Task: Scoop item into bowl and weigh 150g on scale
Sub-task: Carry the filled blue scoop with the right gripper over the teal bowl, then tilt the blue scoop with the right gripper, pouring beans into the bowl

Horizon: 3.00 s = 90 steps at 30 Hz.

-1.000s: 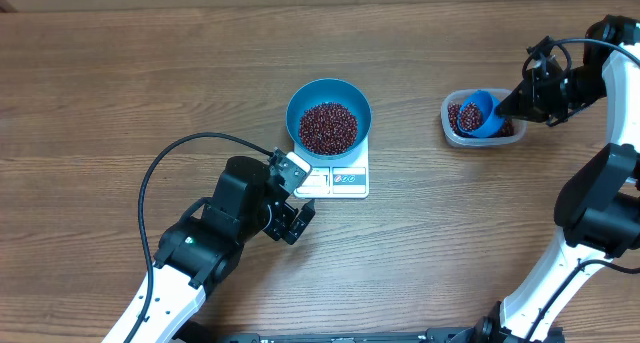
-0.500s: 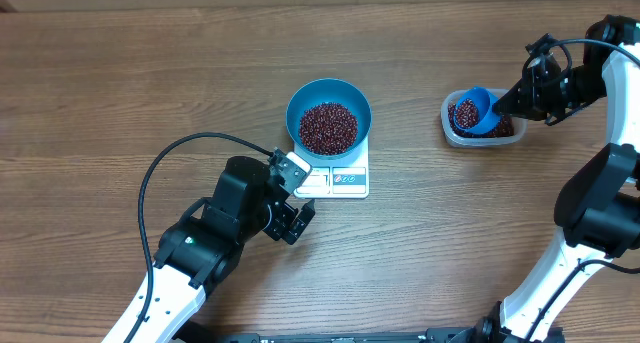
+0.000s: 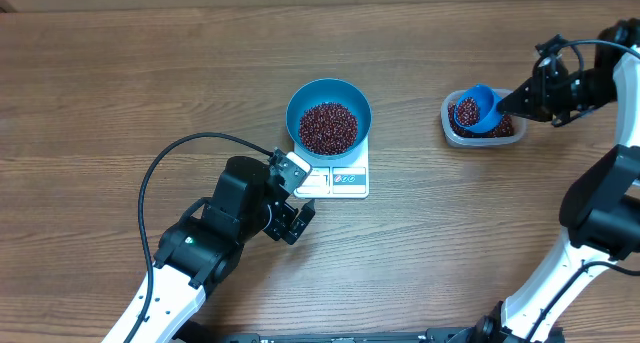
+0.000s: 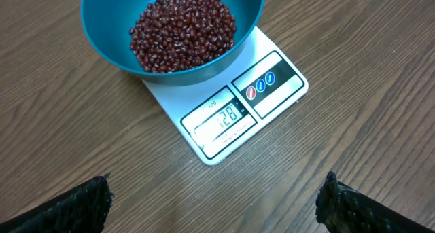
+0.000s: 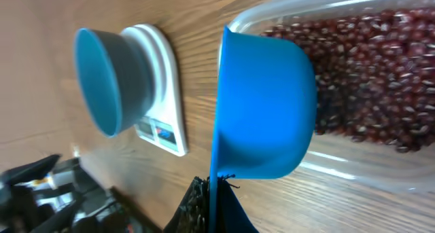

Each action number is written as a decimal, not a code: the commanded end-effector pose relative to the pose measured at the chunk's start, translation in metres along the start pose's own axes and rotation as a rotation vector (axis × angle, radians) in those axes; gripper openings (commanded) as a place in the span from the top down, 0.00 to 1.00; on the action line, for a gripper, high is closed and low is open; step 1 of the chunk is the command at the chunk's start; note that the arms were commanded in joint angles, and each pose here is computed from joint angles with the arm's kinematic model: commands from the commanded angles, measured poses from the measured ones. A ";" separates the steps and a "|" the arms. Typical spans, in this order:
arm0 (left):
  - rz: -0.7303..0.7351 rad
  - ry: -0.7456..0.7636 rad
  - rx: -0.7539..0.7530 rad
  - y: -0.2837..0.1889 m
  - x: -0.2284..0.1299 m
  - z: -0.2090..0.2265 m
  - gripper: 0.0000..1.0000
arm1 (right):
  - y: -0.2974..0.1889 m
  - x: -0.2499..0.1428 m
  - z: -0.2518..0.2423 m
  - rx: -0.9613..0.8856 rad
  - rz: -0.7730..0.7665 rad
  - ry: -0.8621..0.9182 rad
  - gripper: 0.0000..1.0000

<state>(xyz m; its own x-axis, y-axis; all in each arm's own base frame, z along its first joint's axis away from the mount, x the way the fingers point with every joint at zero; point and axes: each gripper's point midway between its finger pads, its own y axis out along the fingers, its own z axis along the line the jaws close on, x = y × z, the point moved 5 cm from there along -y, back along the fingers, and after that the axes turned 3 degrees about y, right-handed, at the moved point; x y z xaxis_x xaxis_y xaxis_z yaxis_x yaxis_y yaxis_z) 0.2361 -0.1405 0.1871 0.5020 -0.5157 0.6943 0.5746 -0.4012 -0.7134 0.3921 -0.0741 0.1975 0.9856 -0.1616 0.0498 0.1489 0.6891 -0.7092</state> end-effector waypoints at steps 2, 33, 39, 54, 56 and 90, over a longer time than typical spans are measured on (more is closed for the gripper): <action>0.012 -0.005 -0.004 0.003 -0.003 -0.002 0.00 | -0.022 0.005 0.039 0.157 -0.109 -0.139 0.96; 0.012 -0.005 -0.004 0.003 -0.003 -0.002 0.00 | 0.035 -0.025 0.177 0.349 0.014 -0.442 0.96; 0.012 -0.005 -0.004 0.003 -0.003 -0.002 0.00 | 0.049 -0.032 0.196 0.359 0.039 -0.517 0.96; 0.012 -0.005 -0.004 0.003 -0.003 -0.002 0.00 | 0.093 -0.010 0.217 0.138 -0.006 -0.423 0.96; 0.012 -0.005 -0.004 0.003 -0.003 -0.002 0.00 | 0.097 -0.007 0.216 0.092 -0.021 -0.420 0.96; 0.012 -0.005 -0.004 0.003 -0.003 -0.002 0.00 | 0.166 -0.050 0.239 -0.438 0.010 -0.640 0.96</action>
<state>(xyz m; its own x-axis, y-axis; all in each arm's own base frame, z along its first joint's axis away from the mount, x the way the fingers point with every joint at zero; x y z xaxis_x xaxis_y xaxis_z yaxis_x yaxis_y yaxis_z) 0.2361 -0.1405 0.1871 0.5020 -0.5157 0.6943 0.5746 -0.4012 -0.7134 0.3889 0.2143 0.2167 0.8898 0.3713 0.2653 0.1431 0.3250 -0.9348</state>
